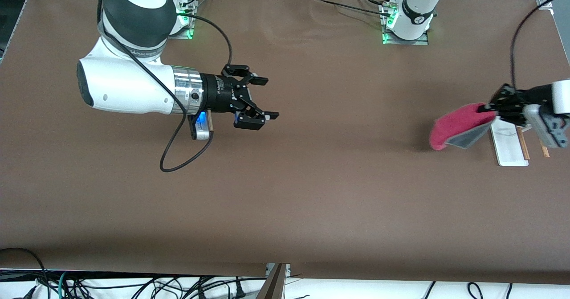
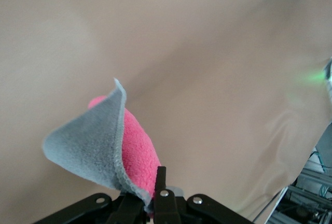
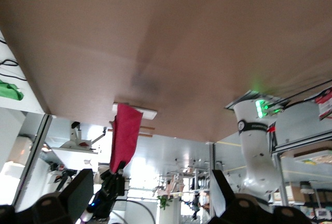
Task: Pass towel and hang on rack
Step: 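Carry the towel to the rack with the left gripper while the right gripper retracts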
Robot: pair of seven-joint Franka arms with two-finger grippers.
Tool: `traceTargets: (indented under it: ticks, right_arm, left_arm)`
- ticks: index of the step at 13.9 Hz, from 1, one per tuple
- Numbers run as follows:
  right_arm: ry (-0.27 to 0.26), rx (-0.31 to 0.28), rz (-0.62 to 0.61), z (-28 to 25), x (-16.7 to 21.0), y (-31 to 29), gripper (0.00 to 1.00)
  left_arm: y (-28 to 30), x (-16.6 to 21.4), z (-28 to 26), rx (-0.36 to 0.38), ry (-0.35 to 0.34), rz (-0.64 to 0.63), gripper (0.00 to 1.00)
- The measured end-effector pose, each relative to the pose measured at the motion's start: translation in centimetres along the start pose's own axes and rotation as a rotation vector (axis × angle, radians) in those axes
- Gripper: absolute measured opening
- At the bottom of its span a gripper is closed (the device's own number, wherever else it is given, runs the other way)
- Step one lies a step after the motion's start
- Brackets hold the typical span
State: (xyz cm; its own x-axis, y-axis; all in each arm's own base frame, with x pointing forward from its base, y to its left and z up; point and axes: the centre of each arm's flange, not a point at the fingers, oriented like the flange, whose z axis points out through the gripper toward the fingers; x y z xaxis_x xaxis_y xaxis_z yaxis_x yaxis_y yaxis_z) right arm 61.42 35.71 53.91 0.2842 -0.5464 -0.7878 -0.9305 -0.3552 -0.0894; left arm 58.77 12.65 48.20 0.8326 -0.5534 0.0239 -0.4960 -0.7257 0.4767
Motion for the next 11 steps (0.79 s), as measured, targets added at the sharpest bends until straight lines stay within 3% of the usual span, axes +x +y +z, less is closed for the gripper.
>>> traceTargets:
  ticks: [3, 8, 11]
  right_arm:
    - [0.105, -0.097, -0.154, -3.1, 2.6, 2.2, 1.0]
    - [0.274, -0.285, -0.411, -10.6, 7.7, 7.7, 1.0]
    - [0.389, -0.422, -0.587, -13.6, 10.1, 9.9, 1.0]
  left_arm:
    - [-5.3, -4.7, -1.0, 0.055, -0.085, -0.011, 0.03]
    - [-15.7, -15.9, 1.0, -0.003, -0.131, -0.045, 0.03]
    - [-19.3, -20.2, 0.4, 0.026, -0.172, -0.052, 0.03]
